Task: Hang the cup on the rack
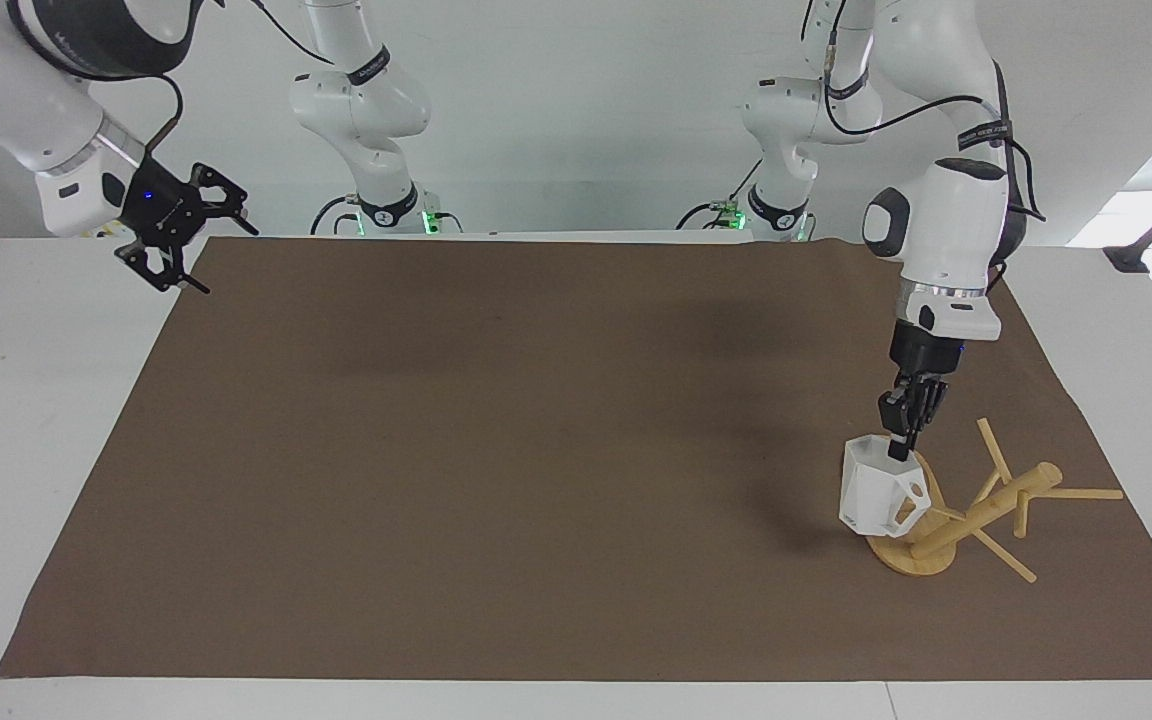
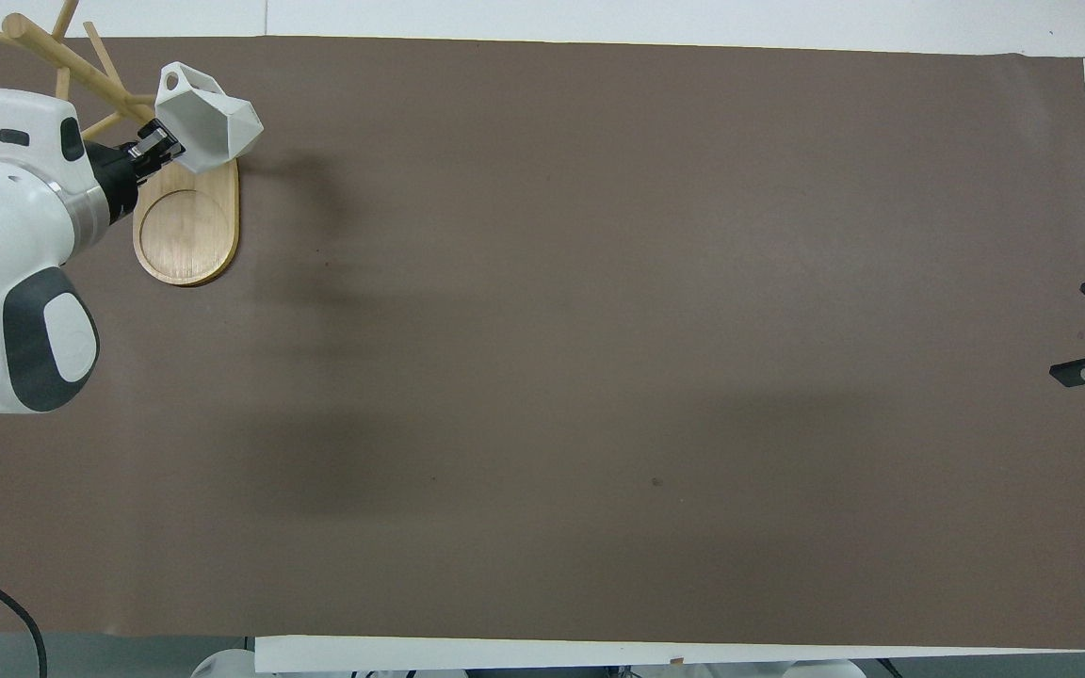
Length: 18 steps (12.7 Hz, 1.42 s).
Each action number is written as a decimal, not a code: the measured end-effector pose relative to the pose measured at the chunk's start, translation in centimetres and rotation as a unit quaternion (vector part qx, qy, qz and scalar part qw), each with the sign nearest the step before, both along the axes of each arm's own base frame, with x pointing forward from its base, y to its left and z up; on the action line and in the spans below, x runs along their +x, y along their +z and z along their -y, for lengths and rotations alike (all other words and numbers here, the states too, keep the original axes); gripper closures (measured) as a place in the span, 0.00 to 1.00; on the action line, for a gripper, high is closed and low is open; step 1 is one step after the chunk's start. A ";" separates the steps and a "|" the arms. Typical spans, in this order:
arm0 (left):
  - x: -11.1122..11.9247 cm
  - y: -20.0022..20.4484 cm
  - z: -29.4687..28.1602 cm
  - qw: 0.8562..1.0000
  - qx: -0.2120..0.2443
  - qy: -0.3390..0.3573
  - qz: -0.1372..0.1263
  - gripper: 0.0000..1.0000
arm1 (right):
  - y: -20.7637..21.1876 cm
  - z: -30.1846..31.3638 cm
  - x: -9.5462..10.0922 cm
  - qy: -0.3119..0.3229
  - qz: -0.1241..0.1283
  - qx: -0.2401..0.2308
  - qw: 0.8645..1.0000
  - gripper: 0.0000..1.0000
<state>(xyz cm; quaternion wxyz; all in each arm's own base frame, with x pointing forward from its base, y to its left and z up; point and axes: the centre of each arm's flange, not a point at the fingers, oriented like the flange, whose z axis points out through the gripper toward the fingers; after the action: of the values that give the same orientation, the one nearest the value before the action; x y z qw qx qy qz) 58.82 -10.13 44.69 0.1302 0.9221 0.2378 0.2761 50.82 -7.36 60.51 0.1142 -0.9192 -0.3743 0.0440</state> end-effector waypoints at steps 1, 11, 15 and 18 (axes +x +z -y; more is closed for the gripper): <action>0.0 -0.2 -0.3 1.000 0.000 0.003 -0.002 0.91 | 0.5 -0.8 0.1 -0.051 -0.010 -0.020 0.998 0.00; 0.5 -0.2 -4.0 0.999 -0.008 0.039 -0.012 0.73 | -2.0 -0.3 -0.2 -0.324 -0.074 -0.143 0.932 0.00; 1.5 2.3 -4.4 0.998 -0.016 0.045 -0.031 0.44 | -1.8 0.1 0.1 -0.341 -0.072 -0.146 0.926 0.00; 2.2 10.4 -4.6 0.993 -0.010 0.035 -0.114 0.26 | -1.9 1.4 -0.1 -0.360 -0.076 -0.147 0.918 0.00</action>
<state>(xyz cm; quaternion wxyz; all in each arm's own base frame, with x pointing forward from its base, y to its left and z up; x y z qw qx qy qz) 60.99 -5.54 55.09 0.1020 0.9371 0.2864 0.1714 50.74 -8.79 58.57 0.0145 -0.9921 0.0024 0.1243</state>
